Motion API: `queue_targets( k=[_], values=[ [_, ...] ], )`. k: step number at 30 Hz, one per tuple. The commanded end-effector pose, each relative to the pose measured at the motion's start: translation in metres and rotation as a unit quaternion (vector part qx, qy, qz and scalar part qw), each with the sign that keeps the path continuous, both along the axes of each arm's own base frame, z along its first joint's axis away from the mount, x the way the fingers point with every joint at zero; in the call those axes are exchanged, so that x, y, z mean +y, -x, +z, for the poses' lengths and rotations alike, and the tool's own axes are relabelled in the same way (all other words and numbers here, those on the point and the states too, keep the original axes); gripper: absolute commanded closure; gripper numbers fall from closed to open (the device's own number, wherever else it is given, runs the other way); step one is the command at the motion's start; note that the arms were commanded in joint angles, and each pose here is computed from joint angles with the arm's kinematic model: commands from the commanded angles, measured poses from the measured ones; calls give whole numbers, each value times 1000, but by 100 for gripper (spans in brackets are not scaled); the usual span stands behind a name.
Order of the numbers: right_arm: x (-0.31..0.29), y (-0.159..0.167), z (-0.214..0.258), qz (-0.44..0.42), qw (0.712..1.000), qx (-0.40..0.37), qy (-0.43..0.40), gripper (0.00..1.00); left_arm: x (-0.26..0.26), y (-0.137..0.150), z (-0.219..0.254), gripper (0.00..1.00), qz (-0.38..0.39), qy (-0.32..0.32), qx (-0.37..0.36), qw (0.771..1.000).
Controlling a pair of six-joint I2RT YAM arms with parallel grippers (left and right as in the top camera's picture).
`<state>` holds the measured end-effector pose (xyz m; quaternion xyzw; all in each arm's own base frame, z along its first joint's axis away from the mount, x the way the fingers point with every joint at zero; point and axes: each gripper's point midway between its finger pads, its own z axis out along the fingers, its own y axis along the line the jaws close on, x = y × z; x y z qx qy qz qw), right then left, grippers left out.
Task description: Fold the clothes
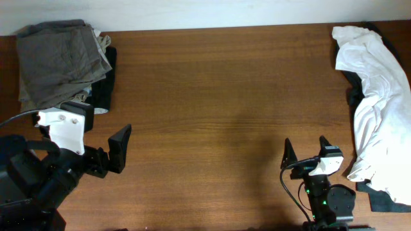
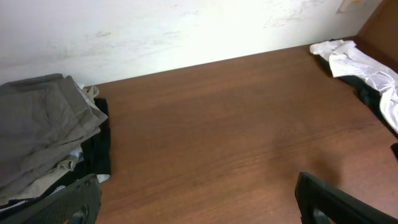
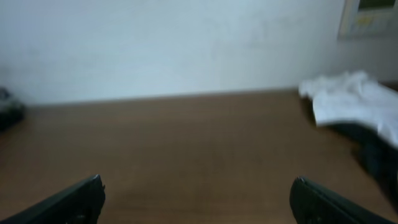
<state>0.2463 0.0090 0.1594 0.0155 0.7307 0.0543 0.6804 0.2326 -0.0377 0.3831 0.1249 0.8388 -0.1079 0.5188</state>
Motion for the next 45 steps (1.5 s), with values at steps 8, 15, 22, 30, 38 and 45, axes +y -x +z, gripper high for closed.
queue_targets(
  k=[8,15,22,30,38,45],
  values=[
    [-6,0,-2,-16,1000,2,10,1,-1,1,0,1,-2,0,-1,1000],
    [-6,0,-2,-16,1000,2,10,1,-1,1,0,1,-2,0,-1,1000],
    [-6,0,-2,-16,1000,2,10,1,-1,1,0,1,-2,0,-1,1000],
    [-6,0,-2,-16,1000,2,10,1,-6,13,-19,1,-5,23,51,998],
    [-6,0,-2,-16,1000,2,10,1,-7,-29,-45,1,31,57,11,998],
    [-6,0,-2,-16,1000,2,10,1,-6,-51,-112,1,103,126,-74,984]
  ],
)
